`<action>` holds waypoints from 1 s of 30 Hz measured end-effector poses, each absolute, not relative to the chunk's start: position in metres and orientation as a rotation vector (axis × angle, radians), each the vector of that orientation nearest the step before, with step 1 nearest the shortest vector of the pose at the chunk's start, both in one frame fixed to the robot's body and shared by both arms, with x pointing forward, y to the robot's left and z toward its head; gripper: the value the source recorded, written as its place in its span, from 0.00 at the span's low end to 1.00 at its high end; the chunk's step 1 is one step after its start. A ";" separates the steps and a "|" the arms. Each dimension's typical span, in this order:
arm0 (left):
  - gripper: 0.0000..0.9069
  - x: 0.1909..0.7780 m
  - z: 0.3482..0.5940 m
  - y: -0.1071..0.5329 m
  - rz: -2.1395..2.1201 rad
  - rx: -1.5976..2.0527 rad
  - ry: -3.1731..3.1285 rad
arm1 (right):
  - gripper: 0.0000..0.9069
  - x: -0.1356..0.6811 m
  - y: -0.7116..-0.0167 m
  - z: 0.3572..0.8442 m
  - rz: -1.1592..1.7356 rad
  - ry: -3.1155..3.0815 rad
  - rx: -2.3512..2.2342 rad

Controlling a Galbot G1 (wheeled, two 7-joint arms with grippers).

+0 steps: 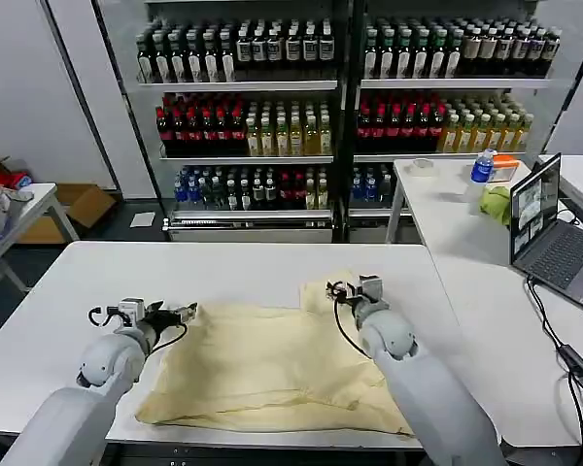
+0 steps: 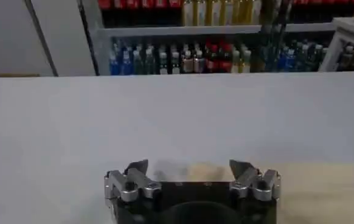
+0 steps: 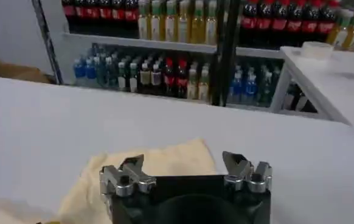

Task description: Fold and organize the clothes.

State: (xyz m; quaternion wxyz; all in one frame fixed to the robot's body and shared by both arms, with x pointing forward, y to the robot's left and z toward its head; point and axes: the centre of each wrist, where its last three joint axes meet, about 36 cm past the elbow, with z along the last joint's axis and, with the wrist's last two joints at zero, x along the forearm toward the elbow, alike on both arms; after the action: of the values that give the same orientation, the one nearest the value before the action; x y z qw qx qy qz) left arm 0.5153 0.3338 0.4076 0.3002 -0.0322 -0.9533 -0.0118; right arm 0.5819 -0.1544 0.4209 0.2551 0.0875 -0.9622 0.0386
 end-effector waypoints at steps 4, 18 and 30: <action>1.00 0.520 0.406 0.331 -0.030 -0.096 -2.522 | 1.00 0.596 -0.153 0.419 0.094 -2.595 0.218; 0.61 0.521 0.401 0.330 -0.020 -0.106 -2.507 | 0.74 0.618 -0.157 0.401 0.076 -2.534 0.156; 0.02 0.513 0.399 0.330 0.012 -0.144 -2.500 | 0.00 0.621 -0.158 0.395 0.065 -2.514 0.151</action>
State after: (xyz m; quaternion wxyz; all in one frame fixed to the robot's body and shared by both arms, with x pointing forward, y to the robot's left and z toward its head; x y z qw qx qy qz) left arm 0.5130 0.3304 0.3985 0.3134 -0.0546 -0.9481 0.0044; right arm 0.6212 -0.1582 0.3946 0.3061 0.0570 -0.9500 0.0245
